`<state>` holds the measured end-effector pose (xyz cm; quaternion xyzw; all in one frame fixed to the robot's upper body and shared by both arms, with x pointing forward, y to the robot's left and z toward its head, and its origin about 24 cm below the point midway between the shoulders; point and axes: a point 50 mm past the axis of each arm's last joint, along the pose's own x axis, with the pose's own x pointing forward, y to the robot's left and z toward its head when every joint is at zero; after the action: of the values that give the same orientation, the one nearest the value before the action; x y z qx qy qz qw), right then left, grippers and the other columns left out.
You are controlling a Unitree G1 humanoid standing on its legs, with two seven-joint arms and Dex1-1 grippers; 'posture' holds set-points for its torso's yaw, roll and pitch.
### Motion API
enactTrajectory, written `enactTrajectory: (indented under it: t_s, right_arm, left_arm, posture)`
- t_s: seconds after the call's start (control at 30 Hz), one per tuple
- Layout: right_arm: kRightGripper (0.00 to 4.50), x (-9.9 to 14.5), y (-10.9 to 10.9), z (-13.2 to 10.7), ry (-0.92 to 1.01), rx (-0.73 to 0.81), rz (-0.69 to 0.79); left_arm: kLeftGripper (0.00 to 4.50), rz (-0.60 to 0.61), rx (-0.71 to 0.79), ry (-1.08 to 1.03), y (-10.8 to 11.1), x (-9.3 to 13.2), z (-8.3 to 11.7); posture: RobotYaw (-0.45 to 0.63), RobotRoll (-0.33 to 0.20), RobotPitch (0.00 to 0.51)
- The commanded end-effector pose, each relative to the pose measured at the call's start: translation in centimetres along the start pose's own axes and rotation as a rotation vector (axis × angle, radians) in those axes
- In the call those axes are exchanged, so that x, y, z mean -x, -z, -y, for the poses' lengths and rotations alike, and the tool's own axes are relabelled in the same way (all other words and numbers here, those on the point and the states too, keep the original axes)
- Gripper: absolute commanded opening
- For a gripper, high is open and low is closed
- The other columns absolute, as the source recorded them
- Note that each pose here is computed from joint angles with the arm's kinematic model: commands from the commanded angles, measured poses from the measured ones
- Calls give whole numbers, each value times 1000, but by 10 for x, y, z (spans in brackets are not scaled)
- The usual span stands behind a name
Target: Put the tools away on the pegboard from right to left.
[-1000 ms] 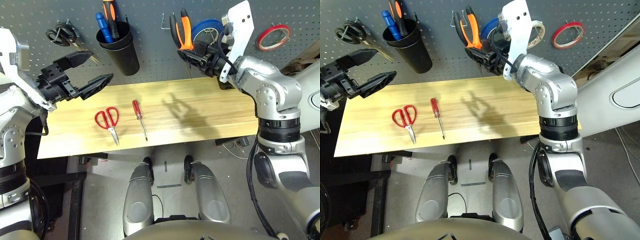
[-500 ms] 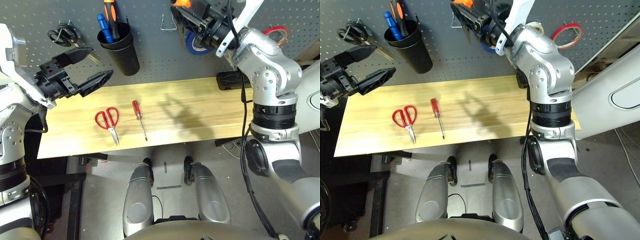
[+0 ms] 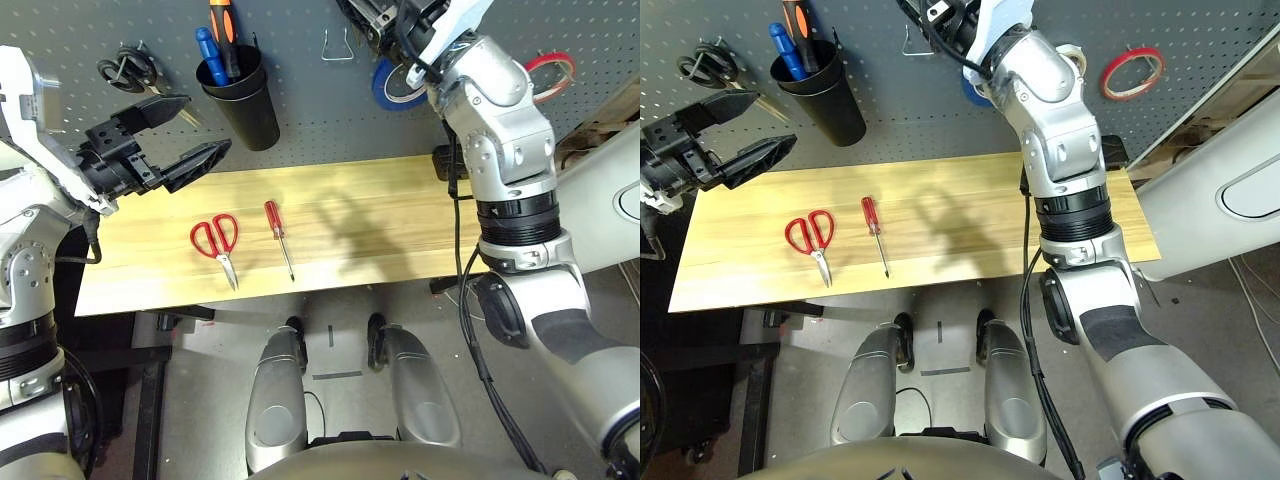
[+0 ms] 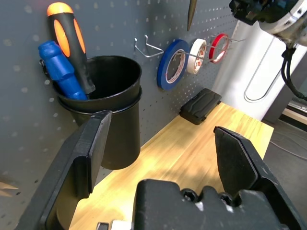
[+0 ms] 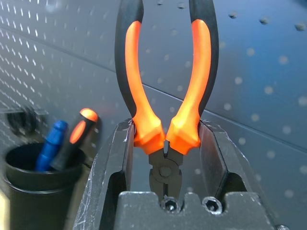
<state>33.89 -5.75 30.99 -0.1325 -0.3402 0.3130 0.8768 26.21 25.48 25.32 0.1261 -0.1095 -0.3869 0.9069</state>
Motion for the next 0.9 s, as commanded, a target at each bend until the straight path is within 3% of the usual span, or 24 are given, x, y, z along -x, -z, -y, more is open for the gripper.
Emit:
enactTrajectory:
  t_s: [0.03,0.27,0.6,0.9]
  right_arm:
    - [2086,-5,5,-9,-5,110,14]
    - [2086,-18,17,-22,52,148,26]
    - [2086,-26,9,-17,138,154,96]
    - [2086,-26,21,-11,194,119,56]
  left_arm:
    - [4500,-4,4,26,1,-4,3]
    - [4500,-4,6,36,1,-6,3]
    - [4500,-5,4,50,-1,-8,3]
    - [4500,-4,5,60,-2,-11,4]
  posture:
    - [8,0,212]
    - [10,0,214]
    - [9,0,212]
    - [13,0,214]
